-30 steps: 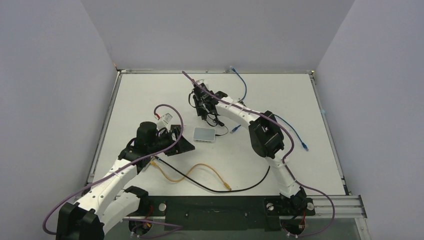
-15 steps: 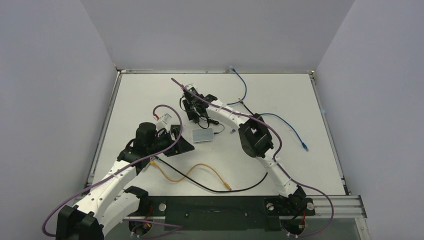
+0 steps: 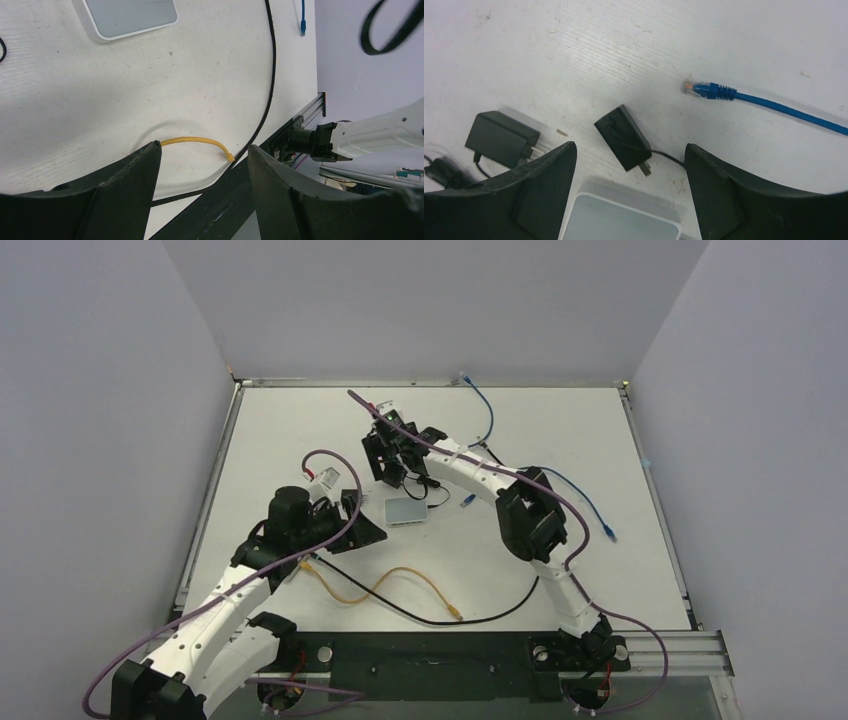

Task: Insert the plug into the switch port
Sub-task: Place the power at the center of the board, then move the switch port to the center of the board.

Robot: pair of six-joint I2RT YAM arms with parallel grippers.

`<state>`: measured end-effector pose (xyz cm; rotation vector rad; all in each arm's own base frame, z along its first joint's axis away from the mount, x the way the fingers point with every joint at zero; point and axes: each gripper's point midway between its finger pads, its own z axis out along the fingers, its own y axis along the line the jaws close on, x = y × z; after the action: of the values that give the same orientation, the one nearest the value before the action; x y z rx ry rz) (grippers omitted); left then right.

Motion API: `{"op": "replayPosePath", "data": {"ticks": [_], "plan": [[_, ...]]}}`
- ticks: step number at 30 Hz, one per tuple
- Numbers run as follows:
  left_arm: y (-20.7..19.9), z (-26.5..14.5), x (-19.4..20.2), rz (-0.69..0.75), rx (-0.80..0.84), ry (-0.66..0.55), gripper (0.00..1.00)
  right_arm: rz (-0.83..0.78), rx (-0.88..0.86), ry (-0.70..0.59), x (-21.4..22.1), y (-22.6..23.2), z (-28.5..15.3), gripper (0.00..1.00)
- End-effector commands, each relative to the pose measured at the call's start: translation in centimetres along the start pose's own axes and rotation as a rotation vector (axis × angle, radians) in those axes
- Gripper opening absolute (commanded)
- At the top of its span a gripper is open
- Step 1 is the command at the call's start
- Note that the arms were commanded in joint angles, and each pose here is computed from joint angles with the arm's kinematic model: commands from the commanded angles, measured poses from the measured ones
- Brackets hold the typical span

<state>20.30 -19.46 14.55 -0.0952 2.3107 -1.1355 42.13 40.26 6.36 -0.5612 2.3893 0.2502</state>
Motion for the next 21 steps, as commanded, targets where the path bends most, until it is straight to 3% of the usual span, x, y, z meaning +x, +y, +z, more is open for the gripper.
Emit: {"op": "replayPosePath", "data": {"ticks": [1, 8, 12, 16, 21], "plan": [[-0.7, -0.5, -1.1, 0.016, 0.007, -0.044, 0.61, 0.032, 0.004, -0.217, -5.6, 0.4, -6.6, 0.75], [-1.2, -1.1, -1.4, 0.031, 0.005, -0.058, 0.61, 0.026, -0.026, -0.247, -4.1, 1.3, -9.2, 0.73], [-1.9, -2.3, -2.4, 0.056, -0.001, -0.113, 0.61, 0.014, -0.078, -0.215, -2.3, 2.8, -8.9, 0.64], [-2.1, -4.0, -3.5, 0.084, -0.046, -0.184, 0.61, 0.02, -0.116, -0.2, -1.5, 4.3, -8.5, 0.48], [-2.7, -6.4, -5.0, 0.117, -0.082, -0.302, 0.61, 0.008, -0.129, -0.162, -0.1, 5.6, -6.6, 0.42]]}}
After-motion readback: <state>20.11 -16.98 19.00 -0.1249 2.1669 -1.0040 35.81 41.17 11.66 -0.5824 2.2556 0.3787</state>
